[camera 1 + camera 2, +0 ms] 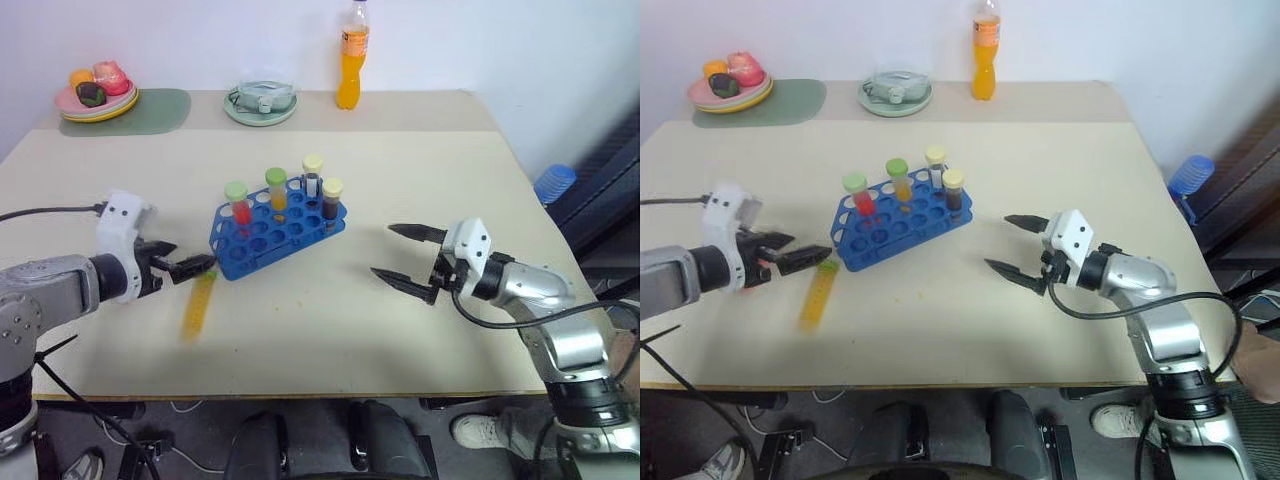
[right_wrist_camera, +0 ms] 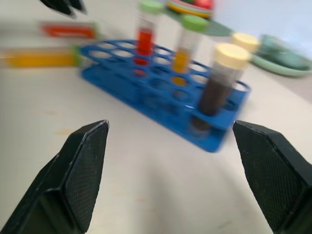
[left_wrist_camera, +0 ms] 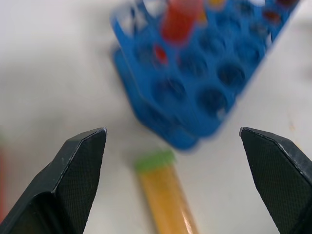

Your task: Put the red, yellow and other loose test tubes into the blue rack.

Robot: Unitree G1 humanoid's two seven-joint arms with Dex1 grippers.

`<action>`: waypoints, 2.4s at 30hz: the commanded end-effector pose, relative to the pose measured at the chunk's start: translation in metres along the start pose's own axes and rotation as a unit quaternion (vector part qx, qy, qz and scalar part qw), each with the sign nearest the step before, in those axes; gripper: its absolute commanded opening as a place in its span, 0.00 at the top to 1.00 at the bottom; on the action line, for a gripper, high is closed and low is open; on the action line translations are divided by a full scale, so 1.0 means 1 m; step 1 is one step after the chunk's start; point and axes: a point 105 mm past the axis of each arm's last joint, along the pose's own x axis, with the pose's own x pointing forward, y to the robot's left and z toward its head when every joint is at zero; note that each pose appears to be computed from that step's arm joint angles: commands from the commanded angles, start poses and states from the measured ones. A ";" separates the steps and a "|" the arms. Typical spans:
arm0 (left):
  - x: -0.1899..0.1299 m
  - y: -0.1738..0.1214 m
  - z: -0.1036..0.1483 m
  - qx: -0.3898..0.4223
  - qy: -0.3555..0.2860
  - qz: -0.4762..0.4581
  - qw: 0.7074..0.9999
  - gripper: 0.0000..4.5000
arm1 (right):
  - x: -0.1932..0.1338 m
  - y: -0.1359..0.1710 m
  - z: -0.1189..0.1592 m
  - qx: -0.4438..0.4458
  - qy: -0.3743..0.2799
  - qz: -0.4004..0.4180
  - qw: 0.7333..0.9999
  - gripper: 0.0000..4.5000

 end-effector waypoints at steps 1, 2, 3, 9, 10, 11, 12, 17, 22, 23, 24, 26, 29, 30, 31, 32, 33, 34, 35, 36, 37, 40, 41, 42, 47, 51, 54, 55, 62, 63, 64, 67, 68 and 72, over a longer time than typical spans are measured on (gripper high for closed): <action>0.000 0.000 -0.009 -0.011 0.038 0.010 0.999 0.00 | -0.010 0.000 0.016 -0.007 -0.013 -0.001 1.000 0.08; 0.001 -0.002 -0.012 -0.010 0.047 0.007 0.999 0.00 | -0.012 -0.001 0.015 -0.009 -0.009 -0.004 1.000 0.08; 0.002 -0.003 -0.013 -0.009 0.050 0.005 0.999 0.00 | -0.013 -0.001 0.015 -0.011 -0.006 -0.006 1.000 0.08; 0.018 0.010 -0.020 -0.028 0.086 0.050 0.995 0.00 | -0.022 0.006 0.021 -0.003 -0.018 0.017 1.000 0.08; 0.021 0.010 -0.021 -0.033 0.091 0.049 0.994 0.00 | -0.024 0.008 0.020 -0.004 -0.014 0.023 1.000 0.08; 0.024 0.010 -0.021 -0.038 0.096 0.049 0.993 0.00 | -0.025 0.009 0.019 -0.006 -0.008 0.028 1.000 0.08; 0.028 0.010 -0.021 -0.043 0.097 0.055 0.993 0.00 | -0.026 0.010 0.019 -0.010 -0.003 0.034 0.999 0.08; 0.037 0.015 -0.025 -0.057 0.109 0.088 0.989 0.00 | -0.024 0.018 0.028 -0.015 -0.018 0.062 0.998 0.08; 0.049 0.011 -0.021 -0.072 0.105 0.094 0.987 0.00 | -0.021 0.021 0.029 -0.019 -0.018 0.073 0.997 0.08; 0.051 0.009 -0.020 -0.074 0.106 0.093 0.987 0.00 | -0.020 0.020 0.029 -0.020 -0.018 0.073 0.997 0.08; 0.052 0.007 -0.020 -0.076 0.106 0.093 0.987 0.00 | -0.020 0.020 0.029 -0.020 -0.017 0.073 0.997 0.08; 0.054 0.006 -0.020 -0.077 0.107 0.092 0.987 0.00 | -0.019 0.020 0.029 -0.021 -0.018 0.073 0.997 0.08; 0.055 0.005 -0.017 -0.078 0.109 0.096 0.986 0.18 | -0.017 0.018 0.026 -0.022 -0.013 0.067 0.997 0.07; 0.055 0.005 -0.017 -0.077 0.112 0.097 0.986 0.29 | -0.017 0.018 0.026 -0.020 -0.013 0.066 0.998 0.07; 0.054 0.006 -0.018 -0.079 0.114 0.101 0.985 0.41 | -0.017 0.017 0.025 -0.020 -0.012 0.065 0.998 0.07; 0.054 0.007 -0.018 -0.080 0.116 0.101 0.985 0.51 | -0.017 0.017 0.025 -0.020 -0.012 0.065 0.998 0.07; 0.054 0.006 -0.019 -0.080 0.118 0.101 0.985 0.62 | -0.017 0.017 0.025 -0.020 -0.012 0.065 0.998 0.07; 0.053 0.007 -0.020 -0.084 0.120 0.101 0.984 0.71 | -0.017 0.017 0.025 -0.019 -0.012 0.063 0.998 0.07; 0.053 0.006 -0.021 -0.085 0.122 0.100 0.984 0.71 | -0.016 0.016 0.025 -0.019 -0.011 0.061 0.998 0.07; 0.051 0.005 -0.023 -0.085 0.125 0.095 0.984 0.71 | -0.016 0.014 0.024 -0.019 -0.007 0.056 0.998 0.07; 0.050 0.004 -0.023 -0.084 0.125 0.090 0.984 0.71 | -0.016 0.012 0.023 -0.019 -0.006 0.053 0.998 0.07; 0.043 0.005 -0.020 -0.085 0.121 0.088 0.985 0.71 | -0.014 0.009 0.024 -0.017 -0.008 0.051 0.999 0.07; 0.040 0.006 -0.020 -0.084 0.121 0.088 0.985 0.71 | -0.014 0.009 0.024 -0.017 -0.008 0.051 0.999 0.07; 0.036 0.007 -0.018 -0.083 0.118 0.089 0.986 0.71 | -0.012 0.008 0.023 -0.018 -0.009 0.051 0.998 0.07; 0.030 0.010 -0.017 -0.085 0.109 0.098 0.985 0.71 | -0.011 0.003 0.021 -0.020 -0.012 0.057 0.998 0.07; 0.032 0.004 -0.016 -0.075 0.101 0.095 0.987 0.71 | -0.011 0.003 0.019 -0.021 -0.013 0.059 0.998 0.07; 0.034 -0.009 -0.018 -0.059 0.111 0.055 0.991 0.71 | -0.012 0.003 0.018 -0.022 -0.013 0.060 0.998 0.07; 0.035 -0.005 -0.018 -0.057 0.108 0.069 0.990 0.71 | -0.012 0.003 0.018 -0.022 -0.014 0.059 0.998 0.07; 0.031 0.004 -0.014 0.017 0.114 0.121 0.986 0.55 | -0.015 0.005 0.016 -0.021 -0.011 0.054 0.998 0.07; 0.032 0.005 -0.013 0.019 0.112 0.123 0.986 0.47 | -0.015 0.005 0.016 -0.021 -0.010 0.053 0.998 0.07; 0.032 0.005 -0.013 0.017 0.112 0.121 0.986 0.37 | -0.016 0.006 0.016 -0.021 -0.010 0.052 0.998 0.07; 0.034 0.008 -0.015 -0.002 0.109 0.127 0.986 0.03 | -0.016 0.007 0.016 -0.020 -0.009 0.051 0.998 0.07; 0.035 0.009 -0.016 -0.005 0.112 0.125 0.986 0.01 | -0.017 0.007 0.016 -0.020 -0.008 0.051 0.998 0.07; 0.034 0.008 -0.019 -0.010 0.123 0.117 0.985 0.01 | -0.018 0.008 0.017 -0.019 -0.007 0.050 0.999 0.07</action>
